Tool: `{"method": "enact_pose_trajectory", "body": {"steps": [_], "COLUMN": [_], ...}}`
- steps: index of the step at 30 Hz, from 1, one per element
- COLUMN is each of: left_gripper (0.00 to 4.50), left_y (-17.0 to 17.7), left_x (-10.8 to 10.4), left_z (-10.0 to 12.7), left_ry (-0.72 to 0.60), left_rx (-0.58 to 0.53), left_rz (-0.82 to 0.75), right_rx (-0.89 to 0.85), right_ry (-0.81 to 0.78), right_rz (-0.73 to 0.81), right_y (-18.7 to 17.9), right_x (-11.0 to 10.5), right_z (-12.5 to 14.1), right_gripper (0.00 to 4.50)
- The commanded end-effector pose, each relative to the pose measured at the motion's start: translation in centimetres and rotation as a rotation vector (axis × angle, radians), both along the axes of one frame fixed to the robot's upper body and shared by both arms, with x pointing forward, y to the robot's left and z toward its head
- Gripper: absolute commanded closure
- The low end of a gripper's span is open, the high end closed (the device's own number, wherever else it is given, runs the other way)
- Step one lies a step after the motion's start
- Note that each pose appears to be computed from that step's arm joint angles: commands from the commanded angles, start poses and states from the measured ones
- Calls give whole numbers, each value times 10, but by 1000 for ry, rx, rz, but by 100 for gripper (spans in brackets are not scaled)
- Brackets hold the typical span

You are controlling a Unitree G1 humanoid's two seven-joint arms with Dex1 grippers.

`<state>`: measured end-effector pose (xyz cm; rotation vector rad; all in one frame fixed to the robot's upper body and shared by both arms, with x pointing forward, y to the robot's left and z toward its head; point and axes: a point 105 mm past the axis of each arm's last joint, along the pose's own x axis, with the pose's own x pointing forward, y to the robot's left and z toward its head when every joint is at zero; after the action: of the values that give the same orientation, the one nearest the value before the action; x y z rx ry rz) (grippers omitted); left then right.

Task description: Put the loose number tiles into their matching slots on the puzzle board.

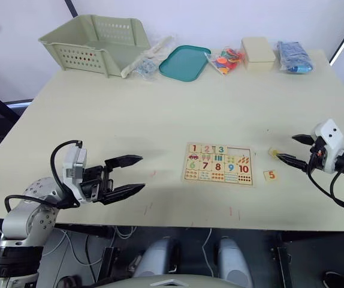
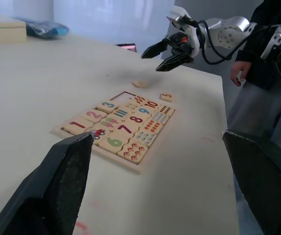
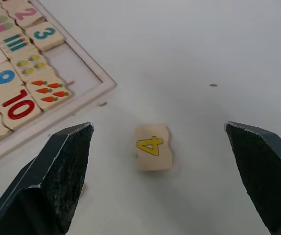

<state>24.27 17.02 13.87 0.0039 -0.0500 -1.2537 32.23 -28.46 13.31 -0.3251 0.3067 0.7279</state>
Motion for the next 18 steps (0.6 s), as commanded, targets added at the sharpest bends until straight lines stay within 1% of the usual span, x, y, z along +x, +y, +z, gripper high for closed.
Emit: {"method": "enact_pose_trajectory", "body": {"steps": [1,4,9,13,18], "left_gripper": [6,6,6,6,6], "left_y": [5,6,7,7,7], "left_x": [0,0,-1,-1,-2], "left_z": [5,5,6,7,7], "left_ry": [-46,-39,-33,-35,-30], "left_rx": [4,0,-4,-1,-3], "left_rz": [5,-1,-8,-15,-24], "right_rx": [-29,-38,-34,-66,-76], "right_ry": [-8,17,53,63,73], "right_rz": [-14,5,48,63,116], "right_y": [-1,1,4,4,8], "right_x": [7,11,14,18,18], "right_z": [-1,-7,-8,-10,-14], "right_gripper": [0,0,0,0,0]}}
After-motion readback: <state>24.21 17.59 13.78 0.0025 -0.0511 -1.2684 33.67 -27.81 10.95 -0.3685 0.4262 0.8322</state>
